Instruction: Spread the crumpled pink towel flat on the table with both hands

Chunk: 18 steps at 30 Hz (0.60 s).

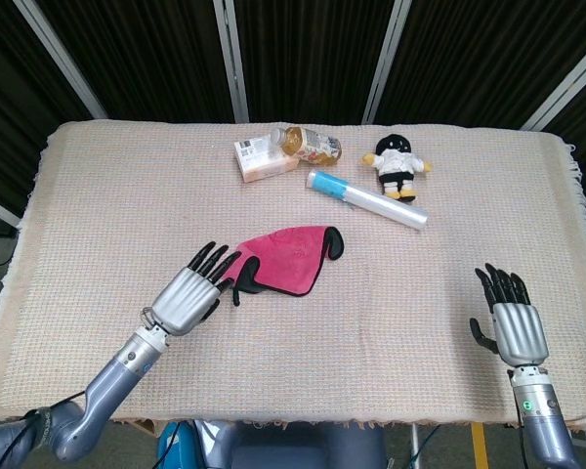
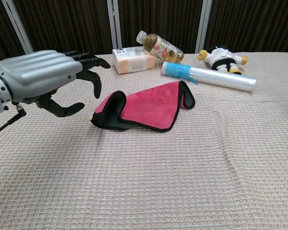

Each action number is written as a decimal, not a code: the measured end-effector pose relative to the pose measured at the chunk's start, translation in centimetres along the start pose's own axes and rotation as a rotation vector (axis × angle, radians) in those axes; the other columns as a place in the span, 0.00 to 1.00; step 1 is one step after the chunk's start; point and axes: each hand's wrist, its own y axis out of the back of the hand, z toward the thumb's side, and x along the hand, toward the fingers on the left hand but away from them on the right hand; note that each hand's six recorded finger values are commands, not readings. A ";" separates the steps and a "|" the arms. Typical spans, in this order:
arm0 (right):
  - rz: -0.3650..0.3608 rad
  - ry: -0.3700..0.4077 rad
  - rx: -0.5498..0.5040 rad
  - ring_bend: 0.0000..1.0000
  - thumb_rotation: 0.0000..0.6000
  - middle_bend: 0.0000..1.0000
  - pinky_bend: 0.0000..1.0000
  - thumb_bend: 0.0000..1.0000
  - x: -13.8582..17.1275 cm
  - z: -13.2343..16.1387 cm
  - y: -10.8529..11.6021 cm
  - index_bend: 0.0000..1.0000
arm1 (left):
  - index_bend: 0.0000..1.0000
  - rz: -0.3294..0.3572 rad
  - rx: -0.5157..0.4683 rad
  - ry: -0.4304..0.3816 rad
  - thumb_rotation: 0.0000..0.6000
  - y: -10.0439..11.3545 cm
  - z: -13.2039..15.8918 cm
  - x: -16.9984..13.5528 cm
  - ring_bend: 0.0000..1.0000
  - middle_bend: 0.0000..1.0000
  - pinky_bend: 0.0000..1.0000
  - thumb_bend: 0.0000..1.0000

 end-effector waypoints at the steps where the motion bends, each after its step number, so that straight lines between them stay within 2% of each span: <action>1: 0.001 0.000 -0.001 0.00 1.00 0.00 0.00 0.41 0.0 0.0 0.0 0.00 | 0.37 -0.010 0.010 -0.004 1.00 0.0 0.2 0.2 0.00 0.04 0.00 0.49; 12: 0.003 -0.009 -0.015 0.00 1.00 0.00 0.00 0.41 -0.1 -0.3 0.1 0.00 | 0.36 -0.078 0.047 -0.042 1.00 -1.0 2.8 2.5 0.00 0.04 0.00 0.53; 18: 0.010 -0.007 -0.021 0.00 1.00 0.00 0.00 0.41 -0.2 -0.4 0.1 0.00 | 0.36 -0.109 0.072 -0.033 1.00 -1.8 2.7 2.9 0.00 0.04 0.00 0.53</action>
